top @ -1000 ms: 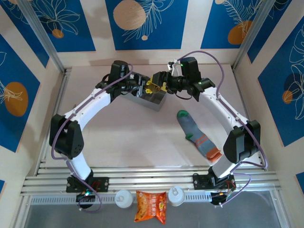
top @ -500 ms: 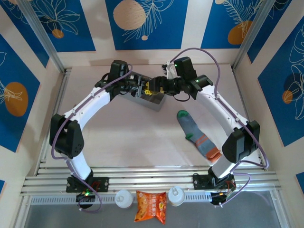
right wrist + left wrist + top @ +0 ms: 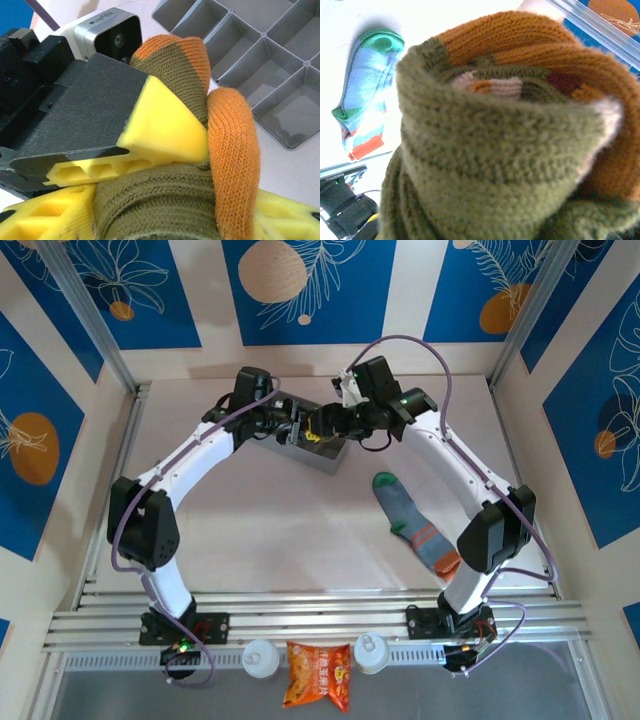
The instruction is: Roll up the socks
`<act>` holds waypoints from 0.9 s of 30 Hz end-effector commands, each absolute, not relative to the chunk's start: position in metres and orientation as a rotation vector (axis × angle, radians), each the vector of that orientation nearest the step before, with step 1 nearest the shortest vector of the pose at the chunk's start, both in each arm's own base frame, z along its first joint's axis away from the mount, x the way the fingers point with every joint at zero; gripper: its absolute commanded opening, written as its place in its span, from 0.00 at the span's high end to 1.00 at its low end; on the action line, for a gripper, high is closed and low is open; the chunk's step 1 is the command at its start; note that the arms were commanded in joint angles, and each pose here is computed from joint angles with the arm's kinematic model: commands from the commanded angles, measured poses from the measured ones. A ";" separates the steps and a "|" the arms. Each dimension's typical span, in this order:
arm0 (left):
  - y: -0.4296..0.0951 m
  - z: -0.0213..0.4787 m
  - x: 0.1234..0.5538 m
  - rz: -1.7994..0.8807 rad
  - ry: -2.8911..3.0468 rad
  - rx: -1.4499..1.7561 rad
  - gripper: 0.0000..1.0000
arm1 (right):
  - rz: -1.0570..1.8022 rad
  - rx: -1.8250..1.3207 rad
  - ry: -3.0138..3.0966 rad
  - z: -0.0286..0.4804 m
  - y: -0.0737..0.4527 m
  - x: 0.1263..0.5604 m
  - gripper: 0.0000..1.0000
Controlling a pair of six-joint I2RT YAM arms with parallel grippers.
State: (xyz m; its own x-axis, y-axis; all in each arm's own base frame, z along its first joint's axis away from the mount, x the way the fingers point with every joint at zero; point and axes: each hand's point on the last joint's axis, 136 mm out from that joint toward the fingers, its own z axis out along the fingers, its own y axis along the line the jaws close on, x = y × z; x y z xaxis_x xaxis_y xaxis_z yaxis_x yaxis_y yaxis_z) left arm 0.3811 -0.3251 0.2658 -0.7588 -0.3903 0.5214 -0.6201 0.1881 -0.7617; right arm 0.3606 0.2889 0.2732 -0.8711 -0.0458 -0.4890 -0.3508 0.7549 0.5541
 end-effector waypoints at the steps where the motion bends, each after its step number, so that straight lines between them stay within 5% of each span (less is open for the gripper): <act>1: -0.346 0.269 0.372 1.617 -2.248 0.890 1.00 | 1.034 -0.435 2.389 0.309 0.323 0.348 0.42; 6: -0.353 0.269 0.369 1.623 -2.224 0.882 1.00 | 1.012 -0.412 2.380 0.307 0.330 0.353 0.50; 16: -0.356 0.262 0.371 1.632 -2.194 0.887 1.00 | 0.881 -0.346 2.383 0.303 0.324 0.363 0.90; 18: -0.355 0.262 0.372 1.639 -2.191 0.891 0.94 | 0.859 -0.342 2.396 0.302 0.322 0.363 0.99; 23: -0.354 0.261 0.380 1.661 -2.204 0.909 0.64 | 0.802 -0.314 2.430 0.297 0.312 0.361 1.00; 27: -0.353 0.258 0.386 1.668 -2.207 0.920 0.58 | 0.810 -0.306 2.452 0.291 0.309 0.358 1.00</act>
